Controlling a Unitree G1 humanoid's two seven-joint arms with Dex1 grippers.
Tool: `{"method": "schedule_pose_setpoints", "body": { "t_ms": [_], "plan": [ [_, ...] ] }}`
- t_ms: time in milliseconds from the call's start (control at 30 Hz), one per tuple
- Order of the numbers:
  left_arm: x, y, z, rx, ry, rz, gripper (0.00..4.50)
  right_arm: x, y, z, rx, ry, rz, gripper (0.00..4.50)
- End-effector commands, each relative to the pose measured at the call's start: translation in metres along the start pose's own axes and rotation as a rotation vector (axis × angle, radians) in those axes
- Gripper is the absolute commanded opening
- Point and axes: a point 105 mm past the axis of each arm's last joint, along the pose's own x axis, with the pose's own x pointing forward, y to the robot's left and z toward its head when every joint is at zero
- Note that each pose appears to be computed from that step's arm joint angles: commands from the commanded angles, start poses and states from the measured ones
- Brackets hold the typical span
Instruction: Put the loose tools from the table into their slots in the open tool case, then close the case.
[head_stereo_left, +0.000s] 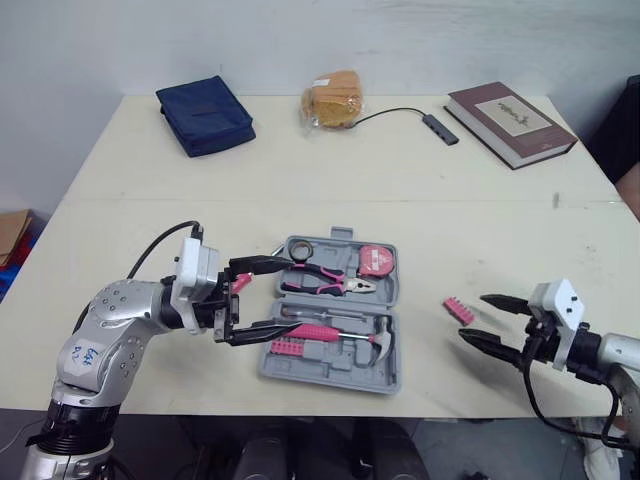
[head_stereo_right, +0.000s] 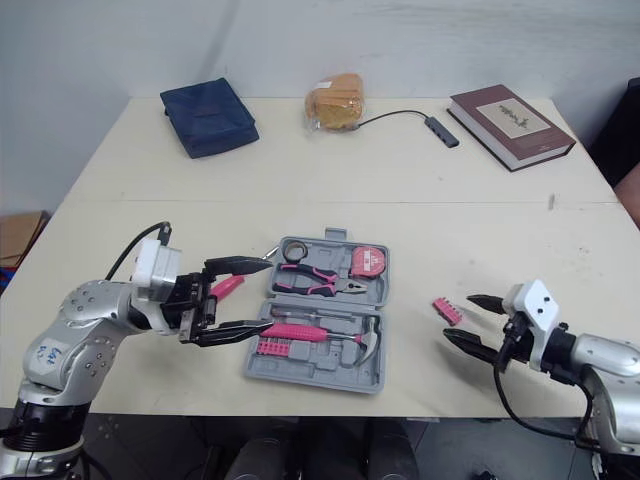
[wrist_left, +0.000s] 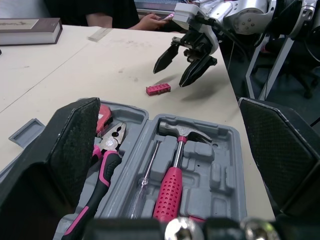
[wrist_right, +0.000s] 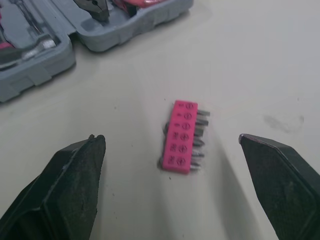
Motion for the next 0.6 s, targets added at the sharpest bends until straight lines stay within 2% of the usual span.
{"method": "schedule_pose_setpoints", "body": {
  "t_ms": [33,600],
  "plan": [
    [0.004,-0.005,0.009,0.038,-0.004,-0.042,4.50,0.001,-0.005,-0.005,0.008,-0.024,-0.001,4.45],
    [0.005,-0.007,0.010,0.030,0.006,-0.054,4.50,0.028,0.000,-0.018,0.019,-0.057,-0.026,4.45]
  ]
}}
